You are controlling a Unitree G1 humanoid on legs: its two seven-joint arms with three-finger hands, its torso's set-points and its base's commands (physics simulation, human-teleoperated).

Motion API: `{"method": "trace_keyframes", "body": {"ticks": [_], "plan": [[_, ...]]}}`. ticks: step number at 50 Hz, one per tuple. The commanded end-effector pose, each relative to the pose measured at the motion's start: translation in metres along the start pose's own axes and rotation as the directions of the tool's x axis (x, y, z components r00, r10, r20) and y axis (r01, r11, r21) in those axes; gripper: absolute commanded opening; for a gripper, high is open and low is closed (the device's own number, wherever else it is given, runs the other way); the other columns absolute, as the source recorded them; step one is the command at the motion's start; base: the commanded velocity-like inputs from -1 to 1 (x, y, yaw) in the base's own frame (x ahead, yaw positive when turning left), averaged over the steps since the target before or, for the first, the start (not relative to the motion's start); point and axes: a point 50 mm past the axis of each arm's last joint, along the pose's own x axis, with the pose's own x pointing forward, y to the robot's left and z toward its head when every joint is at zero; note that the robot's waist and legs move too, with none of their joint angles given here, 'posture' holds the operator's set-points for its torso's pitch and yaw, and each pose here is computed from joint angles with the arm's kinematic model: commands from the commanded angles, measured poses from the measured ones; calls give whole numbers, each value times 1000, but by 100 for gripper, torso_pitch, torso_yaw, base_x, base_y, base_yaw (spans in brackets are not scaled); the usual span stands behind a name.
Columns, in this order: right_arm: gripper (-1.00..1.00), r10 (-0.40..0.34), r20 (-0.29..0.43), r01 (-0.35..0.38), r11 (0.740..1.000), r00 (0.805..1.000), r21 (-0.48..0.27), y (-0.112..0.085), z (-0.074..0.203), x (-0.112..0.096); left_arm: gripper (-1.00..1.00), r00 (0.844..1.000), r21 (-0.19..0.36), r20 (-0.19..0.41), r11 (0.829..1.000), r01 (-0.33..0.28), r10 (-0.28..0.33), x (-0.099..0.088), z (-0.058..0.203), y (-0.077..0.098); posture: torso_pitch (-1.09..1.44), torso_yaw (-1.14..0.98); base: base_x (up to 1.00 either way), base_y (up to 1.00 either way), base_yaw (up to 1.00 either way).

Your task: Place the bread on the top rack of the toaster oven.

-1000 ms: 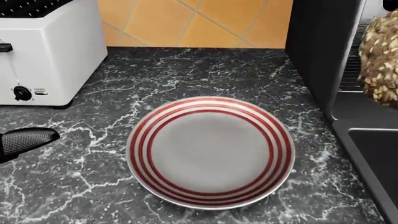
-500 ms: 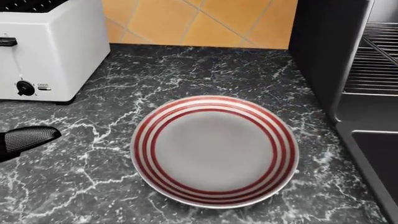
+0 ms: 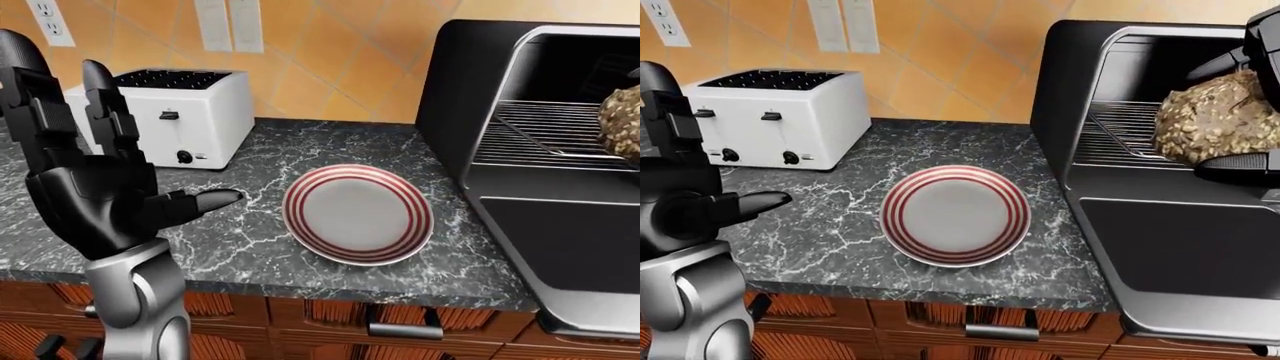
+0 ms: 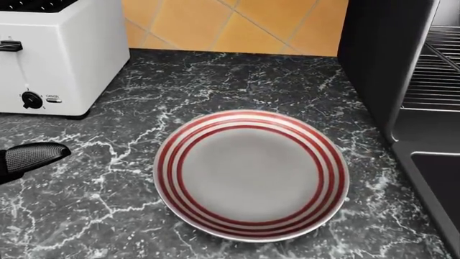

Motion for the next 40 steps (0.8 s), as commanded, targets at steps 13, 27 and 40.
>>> {"method": "trace_keyframes", "body": {"ticks": [13, 27, 40], "plan": [[-100, -95, 10, 96, 994, 995, -51, -21, 3, -12, 100, 998, -7, 57, 1000, 22, -21, 3, 9, -3, -33, 0, 0, 0, 0], [-100, -112, -13, 111, 993, 994, -49, -28, -9, -5, 100, 998, -4, 57, 1000, 20, -19, 3, 9, -2, -33, 0, 0, 0, 0], [-100, -123, -43, 121, 992, 991, -43, -36, -21, 2, 100, 998, 1, 61, 1000, 25, -25, 3, 11, -3, -33, 0, 0, 0, 0]]}}
